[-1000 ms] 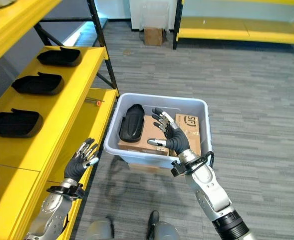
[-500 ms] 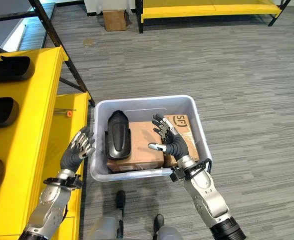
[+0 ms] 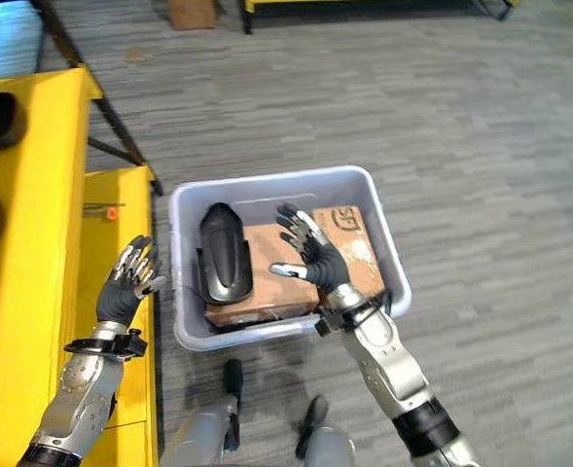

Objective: Move parts from the plastic box to the shelf.

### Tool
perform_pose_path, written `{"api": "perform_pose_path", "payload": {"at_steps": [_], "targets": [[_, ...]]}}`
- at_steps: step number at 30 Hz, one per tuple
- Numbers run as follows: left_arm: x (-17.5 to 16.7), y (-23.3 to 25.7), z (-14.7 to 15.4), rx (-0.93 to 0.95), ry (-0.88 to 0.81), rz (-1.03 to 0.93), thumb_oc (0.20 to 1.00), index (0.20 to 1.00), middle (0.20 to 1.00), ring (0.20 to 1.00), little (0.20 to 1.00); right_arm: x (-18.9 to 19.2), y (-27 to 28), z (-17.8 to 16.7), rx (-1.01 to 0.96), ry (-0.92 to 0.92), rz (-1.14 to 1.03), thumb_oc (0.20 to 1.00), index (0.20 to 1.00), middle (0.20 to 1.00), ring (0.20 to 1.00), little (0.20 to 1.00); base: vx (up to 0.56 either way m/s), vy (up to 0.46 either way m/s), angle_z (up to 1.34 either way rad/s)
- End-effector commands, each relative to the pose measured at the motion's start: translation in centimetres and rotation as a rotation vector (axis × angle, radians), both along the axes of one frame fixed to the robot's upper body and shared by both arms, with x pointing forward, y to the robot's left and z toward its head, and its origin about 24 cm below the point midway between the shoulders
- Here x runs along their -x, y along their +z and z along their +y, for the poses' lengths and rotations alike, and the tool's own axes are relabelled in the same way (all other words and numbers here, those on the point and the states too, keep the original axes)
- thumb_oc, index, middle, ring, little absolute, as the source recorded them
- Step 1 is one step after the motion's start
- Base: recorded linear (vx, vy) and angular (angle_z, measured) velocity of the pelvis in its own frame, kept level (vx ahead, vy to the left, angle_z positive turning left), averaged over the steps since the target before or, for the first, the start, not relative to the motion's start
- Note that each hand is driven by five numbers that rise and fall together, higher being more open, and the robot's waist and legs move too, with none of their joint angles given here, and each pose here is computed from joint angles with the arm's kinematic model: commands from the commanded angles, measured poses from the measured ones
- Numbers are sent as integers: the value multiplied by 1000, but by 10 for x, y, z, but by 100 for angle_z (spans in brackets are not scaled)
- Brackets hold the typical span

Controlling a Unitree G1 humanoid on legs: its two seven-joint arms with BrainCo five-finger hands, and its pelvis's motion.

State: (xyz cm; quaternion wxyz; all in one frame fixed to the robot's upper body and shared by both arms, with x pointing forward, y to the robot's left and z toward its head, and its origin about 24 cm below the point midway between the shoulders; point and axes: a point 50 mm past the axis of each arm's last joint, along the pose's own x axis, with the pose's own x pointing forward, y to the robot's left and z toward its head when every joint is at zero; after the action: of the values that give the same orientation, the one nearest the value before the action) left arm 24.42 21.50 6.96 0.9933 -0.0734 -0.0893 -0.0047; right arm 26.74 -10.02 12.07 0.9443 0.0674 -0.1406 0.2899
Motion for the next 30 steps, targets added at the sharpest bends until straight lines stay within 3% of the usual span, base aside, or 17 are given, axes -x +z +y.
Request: {"api": "perform_pose_path", "payload": {"at_steps": [1, 6, 11, 30], "targets": [[-5, 41, -7, -70, -41, -210, 1000, 1000, 1000, 1000, 1000, 10, 23, 2, -110, 17, -108, 1000, 1000, 1000, 1000, 1000, 37, -226, 31], [-15, 42, -26, -58, -80, -224, 1000, 1000, 1000, 1000, 1000, 16, 20, -7, -148, 20, -79, 1000, 1000, 1000, 1000, 1000, 47, -244, 45], [-22, 40, -26, -70, -49, -218, 1000, 1000, 1000, 1000, 1000, 17, 19, -11, -164, 5, -71, 1000, 1000, 1000, 1000, 1000, 30, -125, -15], [-56, 94, 11, -192, 443, -431, 1000, 1000, 1000, 1000, 1000, 15, 32, -15, -244, -56, -122, 1000, 1000, 1000, 1000, 1000, 10, -23, -13]]}}
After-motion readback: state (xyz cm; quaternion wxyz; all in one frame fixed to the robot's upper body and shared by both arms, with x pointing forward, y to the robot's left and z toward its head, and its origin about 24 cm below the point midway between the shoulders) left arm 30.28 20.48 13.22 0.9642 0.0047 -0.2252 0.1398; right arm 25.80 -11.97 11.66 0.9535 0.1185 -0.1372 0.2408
